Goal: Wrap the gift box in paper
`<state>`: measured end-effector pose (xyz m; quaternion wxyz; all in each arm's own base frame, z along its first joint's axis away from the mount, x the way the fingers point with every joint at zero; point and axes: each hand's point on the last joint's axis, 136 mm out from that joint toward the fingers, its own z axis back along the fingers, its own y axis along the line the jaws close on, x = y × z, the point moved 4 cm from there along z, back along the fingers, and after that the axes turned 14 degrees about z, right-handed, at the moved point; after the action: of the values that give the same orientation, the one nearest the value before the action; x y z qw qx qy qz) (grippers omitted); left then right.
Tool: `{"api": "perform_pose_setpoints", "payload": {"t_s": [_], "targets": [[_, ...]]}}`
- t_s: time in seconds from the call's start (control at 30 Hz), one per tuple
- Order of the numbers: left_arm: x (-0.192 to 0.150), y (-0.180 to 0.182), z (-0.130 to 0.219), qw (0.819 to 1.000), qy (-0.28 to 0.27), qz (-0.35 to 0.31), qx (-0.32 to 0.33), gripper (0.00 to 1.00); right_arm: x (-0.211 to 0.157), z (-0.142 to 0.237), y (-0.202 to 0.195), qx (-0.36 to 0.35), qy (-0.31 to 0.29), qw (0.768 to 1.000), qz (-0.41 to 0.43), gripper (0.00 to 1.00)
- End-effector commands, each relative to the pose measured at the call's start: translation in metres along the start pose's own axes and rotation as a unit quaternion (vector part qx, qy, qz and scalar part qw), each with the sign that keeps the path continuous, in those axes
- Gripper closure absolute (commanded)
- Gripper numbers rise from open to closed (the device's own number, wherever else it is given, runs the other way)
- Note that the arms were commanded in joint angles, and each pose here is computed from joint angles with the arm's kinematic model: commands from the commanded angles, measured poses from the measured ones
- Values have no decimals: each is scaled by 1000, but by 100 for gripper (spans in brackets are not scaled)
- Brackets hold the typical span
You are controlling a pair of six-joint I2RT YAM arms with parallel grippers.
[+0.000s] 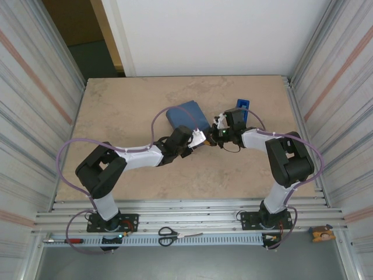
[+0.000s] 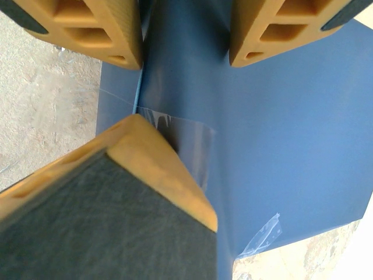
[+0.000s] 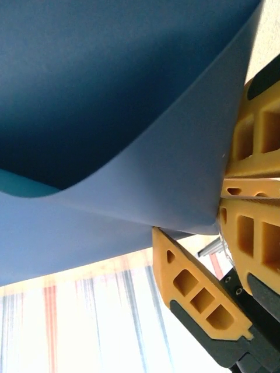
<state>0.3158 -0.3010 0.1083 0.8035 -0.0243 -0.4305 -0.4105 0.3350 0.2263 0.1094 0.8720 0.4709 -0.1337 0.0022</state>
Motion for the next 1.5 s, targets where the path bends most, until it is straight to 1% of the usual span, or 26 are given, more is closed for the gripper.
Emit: {"api": "perform_pose_setpoints", "payload": {"t_s": [0.0,0.13,0.3,0.37,0.4,0.6,0.63,0.67,0.7,0.8,0.97,1.03,1.23,1.3,1.47], "targets": [[-55,-22,-10,994,98,-23,-41,58,10,-1,5,-18,-18,1000,-13,84],[-56,-22,-11,994,98,-24,-41,58,12,-1,6,-31,-26,999,-23,80],[-56,-22,-11,994,98,-23,-41,58,14,-2,8,-37,-35,998,-36,78],[-56,-22,-11,994,97,-24,-42,59,14,-4,12,-37,-34,998,-38,71],[-56,-22,-12,994,98,-24,-42,59,14,-5,13,-38,-34,998,-38,70],[-56,-22,-11,994,97,-23,-42,59,14,-2,19,-44,-47,997,-33,67],[-56,-22,-11,994,96,-23,-42,59,15,1,20,-47,-51,997,-33,65],[-56,-22,-11,994,97,-23,-42,59,14,2,21,-48,-52,997,-32,60],[-56,-22,-11,994,97,-23,-42,59,14,3,21,-48,-52,997,-32,59],[-56,-22,-11,994,97,-24,-41,59,13,5,25,-41,-52,997,-28,58],[-56,-22,-12,994,98,-23,-41,60,15,9,32,-37,-59,997,-17,52],[-57,-22,-12,994,98,-22,-41,60,16,11,34,-35,-60,997,-13,51],[-57,-23,-12,994,98,-22,-42,61,12,15,28,-63,-56,996,-13,40],[-58,-23,-12,994,99,-22,-42,61,10,16,29,-59,-56,997,-10,37],[-57,-23,-12,994,99,-22,-42,60,8,21,34,-51,-53,997,-5,36]]}}
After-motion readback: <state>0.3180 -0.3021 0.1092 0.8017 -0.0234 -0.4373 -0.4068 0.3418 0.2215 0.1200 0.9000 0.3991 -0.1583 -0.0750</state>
